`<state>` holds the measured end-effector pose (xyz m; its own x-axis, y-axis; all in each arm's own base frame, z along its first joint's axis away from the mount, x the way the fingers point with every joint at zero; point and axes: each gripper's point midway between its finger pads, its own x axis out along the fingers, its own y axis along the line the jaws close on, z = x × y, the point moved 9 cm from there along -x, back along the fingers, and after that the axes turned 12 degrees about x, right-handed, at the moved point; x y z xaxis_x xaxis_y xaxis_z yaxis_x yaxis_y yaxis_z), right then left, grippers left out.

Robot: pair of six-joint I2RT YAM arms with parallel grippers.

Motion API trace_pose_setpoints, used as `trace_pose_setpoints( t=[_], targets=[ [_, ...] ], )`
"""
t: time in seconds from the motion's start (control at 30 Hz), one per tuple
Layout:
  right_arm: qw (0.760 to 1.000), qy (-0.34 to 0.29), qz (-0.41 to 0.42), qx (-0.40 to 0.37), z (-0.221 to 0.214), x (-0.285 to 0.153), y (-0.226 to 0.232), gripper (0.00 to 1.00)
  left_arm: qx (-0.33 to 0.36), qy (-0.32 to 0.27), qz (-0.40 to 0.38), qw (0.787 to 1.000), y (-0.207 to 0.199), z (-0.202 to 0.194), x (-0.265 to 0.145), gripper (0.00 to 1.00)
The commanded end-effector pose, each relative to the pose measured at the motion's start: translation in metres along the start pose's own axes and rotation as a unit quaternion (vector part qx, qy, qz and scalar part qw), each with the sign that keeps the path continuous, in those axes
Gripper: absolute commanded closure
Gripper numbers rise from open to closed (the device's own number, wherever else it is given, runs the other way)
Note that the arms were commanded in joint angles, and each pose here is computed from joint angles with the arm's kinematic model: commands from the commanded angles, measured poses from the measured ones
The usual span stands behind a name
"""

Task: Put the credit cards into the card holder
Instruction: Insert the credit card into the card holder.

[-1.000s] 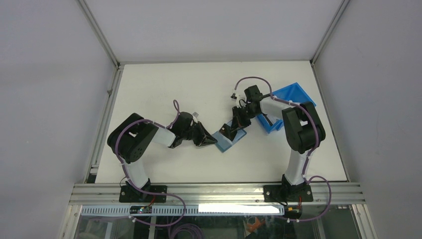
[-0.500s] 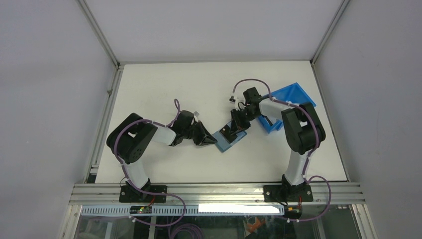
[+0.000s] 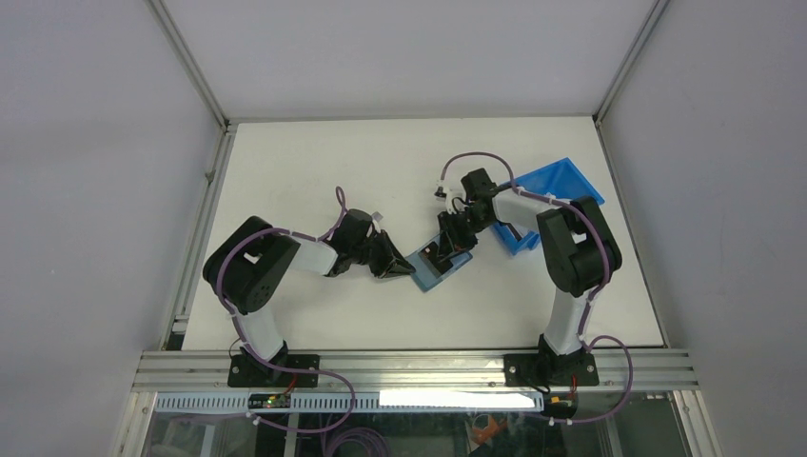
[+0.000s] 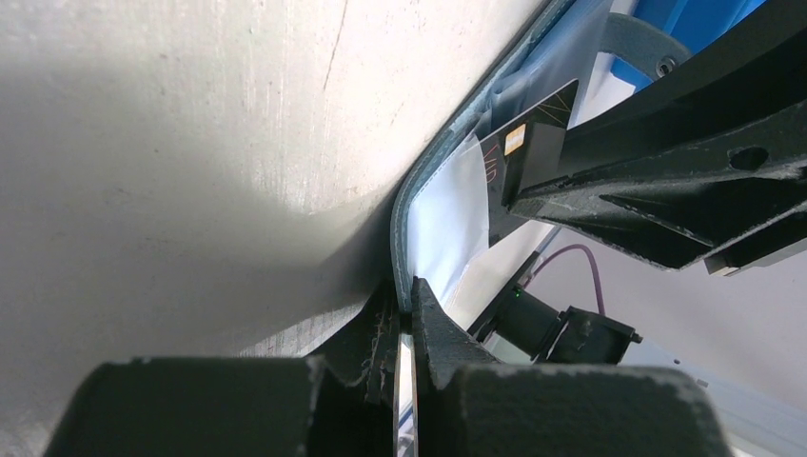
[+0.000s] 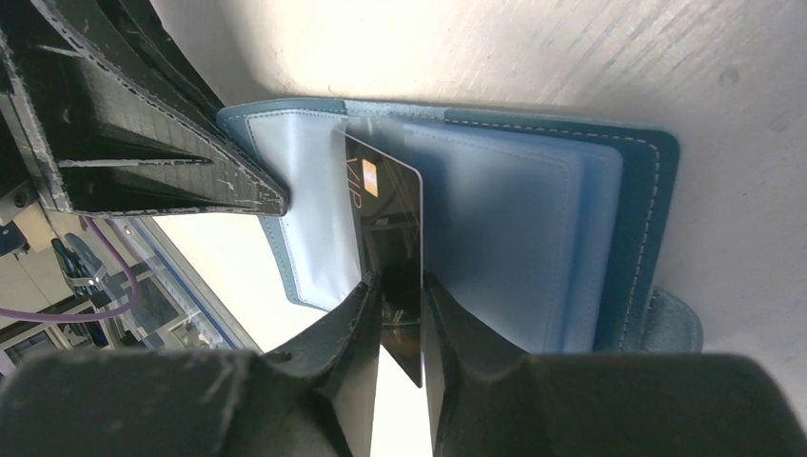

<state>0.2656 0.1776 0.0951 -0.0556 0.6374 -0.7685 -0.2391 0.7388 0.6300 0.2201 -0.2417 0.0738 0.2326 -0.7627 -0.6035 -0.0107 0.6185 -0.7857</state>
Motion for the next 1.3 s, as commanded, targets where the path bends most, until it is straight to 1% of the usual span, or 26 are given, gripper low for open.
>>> trace_pose_setpoints(
  t=[0.0,0.3,0.5,0.73,1.03,1.27],
  targets=[
    [0.998,-0.026,-0.031,-0.038,0.008,-0.013,0.006,0.73,-0.018,0.026,0.108,0.994,0.036,-0.019,-0.003,0.98],
    [0.998,0.002,-0.020,-0.066,-0.005,-0.005,0.026,0.72,-0.011,0.023,0.099,0.995,0.029,-0.015,-0.003,0.98],
    [0.997,0.014,-0.025,-0.075,-0.008,-0.002,0.031,0.69,-0.009,0.022,0.096,0.995,0.028,-0.015,-0.004,0.97],
    [0.992,-0.009,-0.084,-0.097,0.001,-0.019,0.029,0.62,-0.006,0.019,0.092,0.996,0.027,-0.015,-0.005,0.95],
    [0.991,0.003,-0.091,-0.096,-0.003,-0.016,0.026,0.60,-0.006,0.019,0.084,0.996,0.026,-0.014,-0.004,0.94],
    [0.988,-0.007,-0.113,-0.102,0.001,-0.020,0.026,0.60,-0.007,0.018,0.082,0.996,0.026,-0.015,-0.004,0.94]
  ],
)
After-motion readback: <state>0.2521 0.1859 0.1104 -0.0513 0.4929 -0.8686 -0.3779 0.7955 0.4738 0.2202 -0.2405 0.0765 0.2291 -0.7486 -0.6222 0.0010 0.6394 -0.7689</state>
